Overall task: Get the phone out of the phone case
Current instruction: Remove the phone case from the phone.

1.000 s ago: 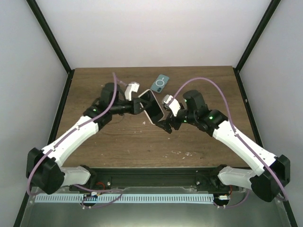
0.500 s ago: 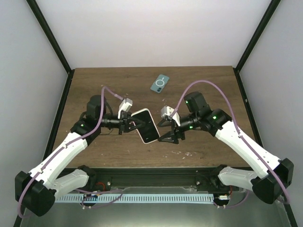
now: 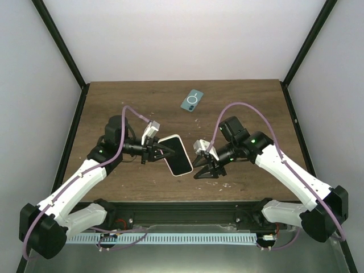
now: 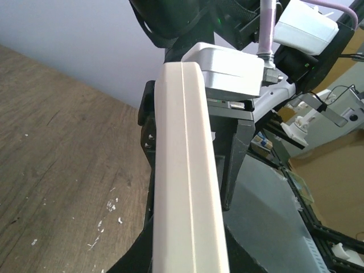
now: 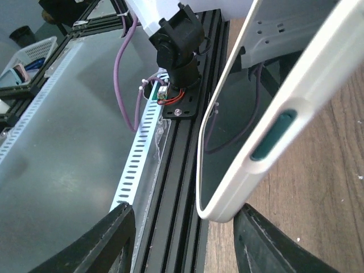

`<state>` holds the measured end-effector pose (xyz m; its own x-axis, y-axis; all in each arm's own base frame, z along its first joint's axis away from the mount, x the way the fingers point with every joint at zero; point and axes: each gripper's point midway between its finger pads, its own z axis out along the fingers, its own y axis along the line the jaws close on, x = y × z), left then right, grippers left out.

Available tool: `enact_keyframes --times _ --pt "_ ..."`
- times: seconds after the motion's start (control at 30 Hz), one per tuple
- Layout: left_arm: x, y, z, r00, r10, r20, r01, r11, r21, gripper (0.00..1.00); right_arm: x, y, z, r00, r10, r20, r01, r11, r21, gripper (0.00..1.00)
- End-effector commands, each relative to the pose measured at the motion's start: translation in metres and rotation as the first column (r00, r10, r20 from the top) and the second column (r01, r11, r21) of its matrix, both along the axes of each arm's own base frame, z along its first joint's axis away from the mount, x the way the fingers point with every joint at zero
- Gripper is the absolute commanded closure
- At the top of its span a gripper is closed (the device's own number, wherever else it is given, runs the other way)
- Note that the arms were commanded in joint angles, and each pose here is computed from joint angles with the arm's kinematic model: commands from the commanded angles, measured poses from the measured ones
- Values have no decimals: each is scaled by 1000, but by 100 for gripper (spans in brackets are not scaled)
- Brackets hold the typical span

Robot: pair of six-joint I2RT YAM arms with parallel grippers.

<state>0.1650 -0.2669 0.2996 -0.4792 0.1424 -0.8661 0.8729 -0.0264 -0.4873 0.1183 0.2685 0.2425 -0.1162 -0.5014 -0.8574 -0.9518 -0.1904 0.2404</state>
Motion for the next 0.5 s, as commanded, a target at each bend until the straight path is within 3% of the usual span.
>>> enact_keyframes --times 0.0,0.33,0.47 --pt "-3 -2 8 997 -64 54 66 997 -39 100 -10 -5 5 997 44 61 -46 998 34 52" --pt "-5 -4 4 995 -83 51 85 996 -35 100 -13 -1 5 996 75 37 -77 996 43 66" --pt "-8 -4 3 995 -91 49 93 995 -33 100 -11 1 6 997 67 34 -69 997 42 66"
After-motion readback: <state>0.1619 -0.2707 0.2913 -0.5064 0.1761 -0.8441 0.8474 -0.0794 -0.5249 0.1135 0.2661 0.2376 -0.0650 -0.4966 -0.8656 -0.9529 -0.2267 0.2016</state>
